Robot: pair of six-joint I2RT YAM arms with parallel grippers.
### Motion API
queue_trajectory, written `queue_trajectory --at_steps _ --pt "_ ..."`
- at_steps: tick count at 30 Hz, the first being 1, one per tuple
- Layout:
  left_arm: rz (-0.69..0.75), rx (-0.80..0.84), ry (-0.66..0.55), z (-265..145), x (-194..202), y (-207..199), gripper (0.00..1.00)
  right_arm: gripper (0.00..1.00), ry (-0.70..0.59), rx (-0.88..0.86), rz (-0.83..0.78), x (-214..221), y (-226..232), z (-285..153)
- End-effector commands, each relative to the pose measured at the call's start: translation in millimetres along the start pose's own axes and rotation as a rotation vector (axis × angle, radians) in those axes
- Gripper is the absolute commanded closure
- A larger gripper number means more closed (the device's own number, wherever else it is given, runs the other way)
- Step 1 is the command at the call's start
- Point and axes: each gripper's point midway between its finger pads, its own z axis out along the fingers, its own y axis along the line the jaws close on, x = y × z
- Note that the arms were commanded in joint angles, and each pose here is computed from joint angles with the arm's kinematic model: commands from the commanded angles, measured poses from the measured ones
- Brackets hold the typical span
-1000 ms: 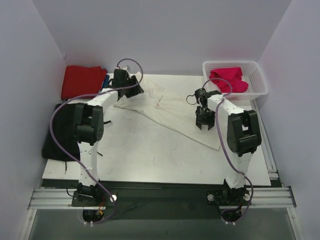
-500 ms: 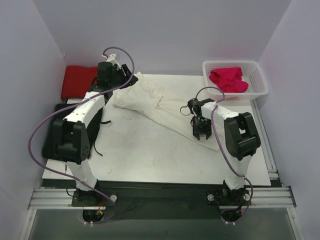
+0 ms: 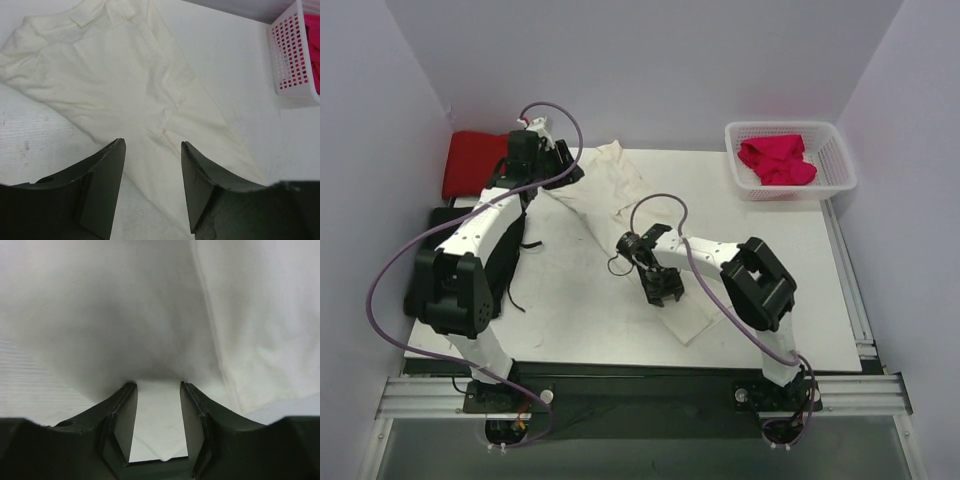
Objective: Fold and stack the t-shirts
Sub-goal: Rotate the tshirt 90 degrees
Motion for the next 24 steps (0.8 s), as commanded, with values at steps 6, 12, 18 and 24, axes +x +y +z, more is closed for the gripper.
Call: queue_trajectory --at_steps 6,12,18,24 --pt "0.006 -0.110 0.044 -22.1 1.7 16.7 0.41 0.59 -0.023 -0.166 -0.082 -37.0 99.2 -11.0" --pt "-0.044 -0.124 0.119 -10.4 27.2 23.3 0.41 0.59 -0.104 -0.259 -0.249 -55.7 129.4 -36.6" --pt "-0.059 -0.090 0.230 22.0 78.8 4.3 0.41 0.59 -0.260 -0.112 -0.191 -62.6 71.8 -70.4" --pt "0.009 -0.150 0.345 64.0 135.9 -16.2 0.41 0.59 -0.404 -0.016 0.048 -59.9 -15.8 -111.3"
